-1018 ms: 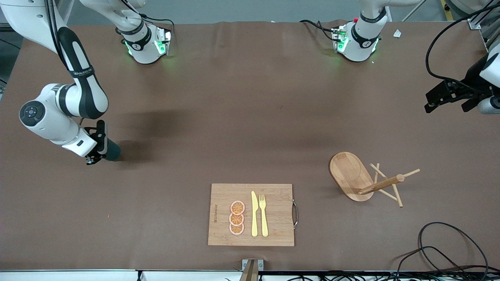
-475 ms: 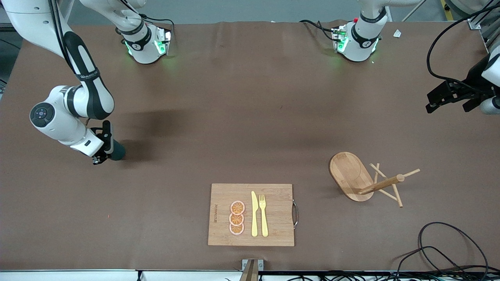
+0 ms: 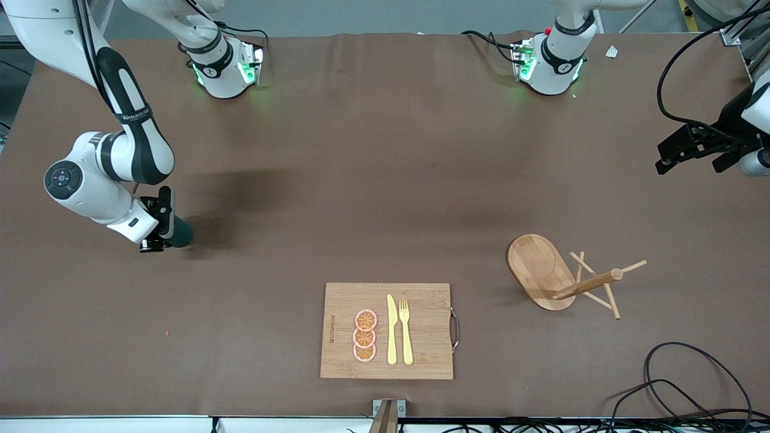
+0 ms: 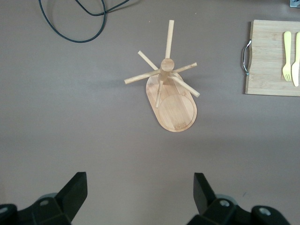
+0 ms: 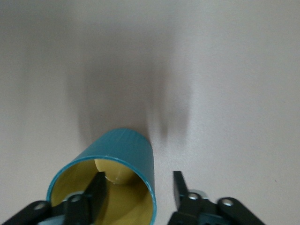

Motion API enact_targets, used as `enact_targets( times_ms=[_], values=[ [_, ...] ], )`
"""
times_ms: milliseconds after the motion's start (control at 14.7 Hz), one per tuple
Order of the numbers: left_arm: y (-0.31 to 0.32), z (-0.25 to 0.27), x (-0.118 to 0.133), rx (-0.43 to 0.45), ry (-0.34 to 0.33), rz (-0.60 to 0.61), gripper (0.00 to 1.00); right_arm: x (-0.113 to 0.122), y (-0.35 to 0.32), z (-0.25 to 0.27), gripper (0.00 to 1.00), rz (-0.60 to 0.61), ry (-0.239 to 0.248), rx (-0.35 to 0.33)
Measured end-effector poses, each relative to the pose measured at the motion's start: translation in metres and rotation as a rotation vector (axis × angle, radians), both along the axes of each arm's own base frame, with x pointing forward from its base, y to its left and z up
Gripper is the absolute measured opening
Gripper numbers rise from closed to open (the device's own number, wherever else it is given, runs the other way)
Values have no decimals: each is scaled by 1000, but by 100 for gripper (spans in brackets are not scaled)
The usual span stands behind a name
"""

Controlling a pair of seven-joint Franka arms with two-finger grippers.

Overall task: Transfer cup from left to right arm and place
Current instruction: 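Carry the teal mug away from the stand with the right gripper, then set the teal mug down and open the right gripper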

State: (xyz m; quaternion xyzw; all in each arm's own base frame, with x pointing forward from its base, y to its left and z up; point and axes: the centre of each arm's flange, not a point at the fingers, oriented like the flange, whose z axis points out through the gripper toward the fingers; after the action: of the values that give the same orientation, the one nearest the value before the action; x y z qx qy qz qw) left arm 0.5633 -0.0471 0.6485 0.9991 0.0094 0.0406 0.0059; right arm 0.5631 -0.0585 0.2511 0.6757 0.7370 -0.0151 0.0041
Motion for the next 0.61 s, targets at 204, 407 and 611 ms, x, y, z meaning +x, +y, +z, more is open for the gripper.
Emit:
enact_targets(
  times_ms=[204,407,611],
  values=[
    [0,0,0,0,0,0,100,14,-1,35,99,-161,47,1],
    [0,0,0,0,0,0,100,20,-1,75,100,-413,20,-2],
    [0,0,0,0,1,0,100,16,8,107,100,-641,43,-11]
  ],
)
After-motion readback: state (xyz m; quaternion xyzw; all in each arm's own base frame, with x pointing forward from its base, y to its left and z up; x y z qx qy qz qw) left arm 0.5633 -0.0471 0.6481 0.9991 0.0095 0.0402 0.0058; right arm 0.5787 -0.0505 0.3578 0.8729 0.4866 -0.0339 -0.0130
